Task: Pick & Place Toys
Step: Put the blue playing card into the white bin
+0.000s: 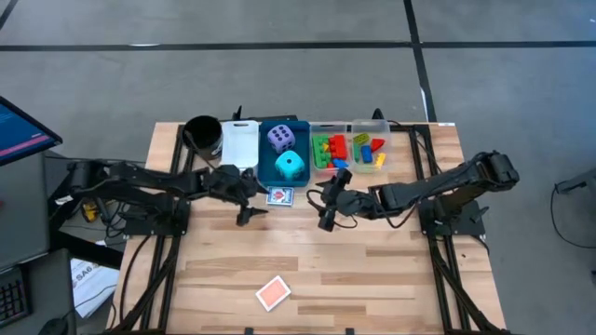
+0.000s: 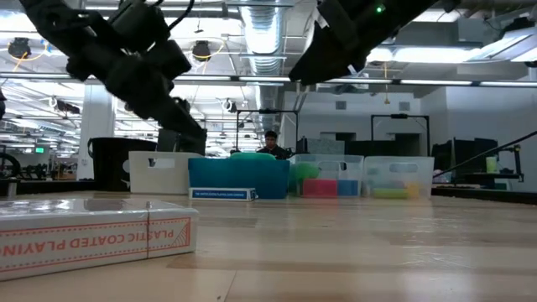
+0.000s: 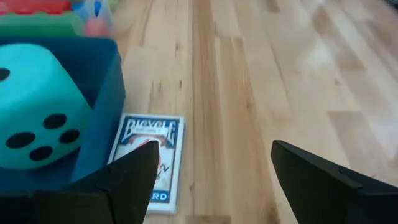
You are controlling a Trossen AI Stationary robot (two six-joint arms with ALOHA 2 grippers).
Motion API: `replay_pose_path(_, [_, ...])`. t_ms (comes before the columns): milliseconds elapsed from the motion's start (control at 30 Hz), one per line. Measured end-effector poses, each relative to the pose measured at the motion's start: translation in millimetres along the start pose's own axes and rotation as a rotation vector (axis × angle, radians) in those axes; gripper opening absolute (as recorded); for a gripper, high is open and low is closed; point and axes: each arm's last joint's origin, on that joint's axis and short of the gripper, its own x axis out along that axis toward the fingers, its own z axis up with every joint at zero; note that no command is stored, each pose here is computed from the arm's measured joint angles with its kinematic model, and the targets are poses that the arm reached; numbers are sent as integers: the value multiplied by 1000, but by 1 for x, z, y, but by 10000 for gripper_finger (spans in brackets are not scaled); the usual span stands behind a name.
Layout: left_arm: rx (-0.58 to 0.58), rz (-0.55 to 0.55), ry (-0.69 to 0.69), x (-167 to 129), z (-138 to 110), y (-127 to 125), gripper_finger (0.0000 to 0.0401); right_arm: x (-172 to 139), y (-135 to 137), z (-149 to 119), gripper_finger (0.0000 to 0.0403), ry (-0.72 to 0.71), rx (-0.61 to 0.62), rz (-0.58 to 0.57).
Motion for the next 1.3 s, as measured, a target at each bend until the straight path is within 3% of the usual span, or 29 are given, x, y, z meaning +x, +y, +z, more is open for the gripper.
replay_pose_path(333, [141, 131, 150, 13, -27, 4, 304, 2, -3, 0, 269, 8, -13, -9])
replay_pose_path(833, [161, 194, 226, 44, -49, 9, 304, 12, -20, 5, 269, -11, 42, -6])
replay_pose_path(967, [153, 141, 217, 49, -50, 8, 304, 12, -19, 6, 269, -17, 48, 7])
replay_pose_path(1167, [128, -40, 183, 50, -50, -2, 298, 12, -17, 6, 269, -19, 53, 45])
replay_pose_path(1300, [108, -63, 168, 51, -48, -9, 294, 11, -17, 6, 269, -18, 52, 46])
